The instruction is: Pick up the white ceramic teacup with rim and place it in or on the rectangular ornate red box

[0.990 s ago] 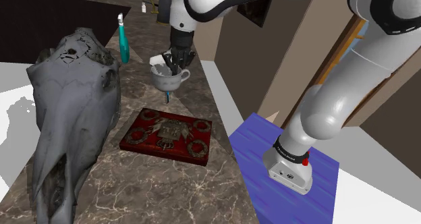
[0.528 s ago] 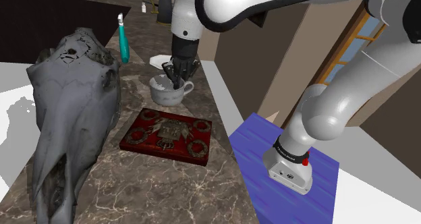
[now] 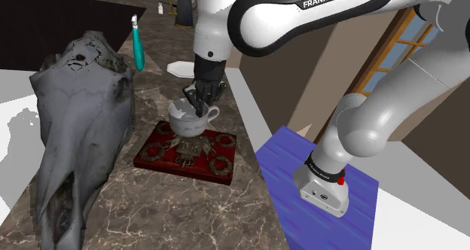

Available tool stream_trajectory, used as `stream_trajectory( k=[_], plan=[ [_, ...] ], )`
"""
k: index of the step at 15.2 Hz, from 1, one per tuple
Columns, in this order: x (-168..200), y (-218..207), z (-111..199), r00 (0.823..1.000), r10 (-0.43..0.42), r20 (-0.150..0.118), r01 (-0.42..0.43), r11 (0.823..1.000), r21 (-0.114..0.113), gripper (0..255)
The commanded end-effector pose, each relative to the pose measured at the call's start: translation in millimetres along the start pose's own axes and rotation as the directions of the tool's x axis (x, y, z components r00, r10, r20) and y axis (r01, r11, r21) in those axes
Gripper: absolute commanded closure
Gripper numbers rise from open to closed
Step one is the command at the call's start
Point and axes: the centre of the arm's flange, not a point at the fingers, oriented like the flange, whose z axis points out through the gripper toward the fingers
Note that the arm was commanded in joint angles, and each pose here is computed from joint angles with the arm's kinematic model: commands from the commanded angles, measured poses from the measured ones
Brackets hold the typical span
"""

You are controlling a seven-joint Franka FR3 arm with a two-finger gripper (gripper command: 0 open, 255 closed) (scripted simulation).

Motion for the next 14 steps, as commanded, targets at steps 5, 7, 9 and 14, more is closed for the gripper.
stream_trajectory(
  k=[5,7,9,14],
  plan=[
    [0.6,1.8,31.0,1.0,0.0,-0.001,0.0,1.0,0.001,255],
    [0.7,2.5,41.5,1.0,0.0,-0.001,0.0,1.0,0.001,255],
    [0.8,3.2,52.1,1.0,0.0,-0.001,0.0,1.0,0.001,255],
    [0.8,3.8,60.7,1.0,0.0,-0.001,0.0,1.0,0.001,255]
  ],
)
